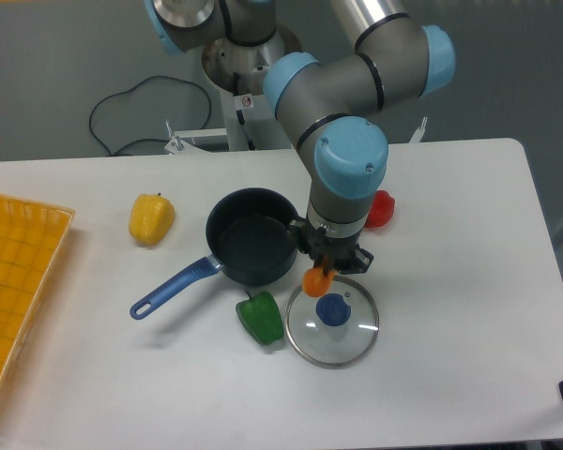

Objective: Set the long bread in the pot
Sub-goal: 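Lift the held orange long bread off the glass lid toward the pot, then move the gripper with the bread over the dark blue pot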

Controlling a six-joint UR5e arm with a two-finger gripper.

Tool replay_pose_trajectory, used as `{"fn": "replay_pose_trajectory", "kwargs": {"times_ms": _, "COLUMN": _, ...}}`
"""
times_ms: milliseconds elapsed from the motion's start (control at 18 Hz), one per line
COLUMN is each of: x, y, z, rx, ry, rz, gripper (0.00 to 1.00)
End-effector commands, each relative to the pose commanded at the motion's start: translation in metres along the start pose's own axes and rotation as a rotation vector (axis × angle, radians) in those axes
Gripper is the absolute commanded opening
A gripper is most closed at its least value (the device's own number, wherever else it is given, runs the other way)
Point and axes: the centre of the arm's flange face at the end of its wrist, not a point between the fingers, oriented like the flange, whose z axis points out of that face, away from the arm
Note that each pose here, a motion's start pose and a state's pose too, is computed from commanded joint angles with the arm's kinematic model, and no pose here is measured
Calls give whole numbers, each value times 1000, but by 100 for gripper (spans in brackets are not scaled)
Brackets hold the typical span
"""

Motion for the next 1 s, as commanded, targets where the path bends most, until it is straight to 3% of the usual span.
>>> {"fn": "replay_pose_trajectory", "kwargs": {"times_ms": 278, "x": 11, "y": -4, "z": -10, "rx": 64, "ry": 34, "rz": 3, "gripper": 4}}
{"fn": "replay_pose_trajectory", "kwargs": {"times_ms": 500, "x": 22, "y": -20, "z": -14, "rx": 178, "ry": 105, "rz": -35, "gripper": 4}}
{"fn": "replay_pose_trajectory", "kwargs": {"times_ms": 1000, "x": 35, "y": -39, "z": -22, "rx": 247, "ry": 71, "rz": 12, "gripper": 4}}
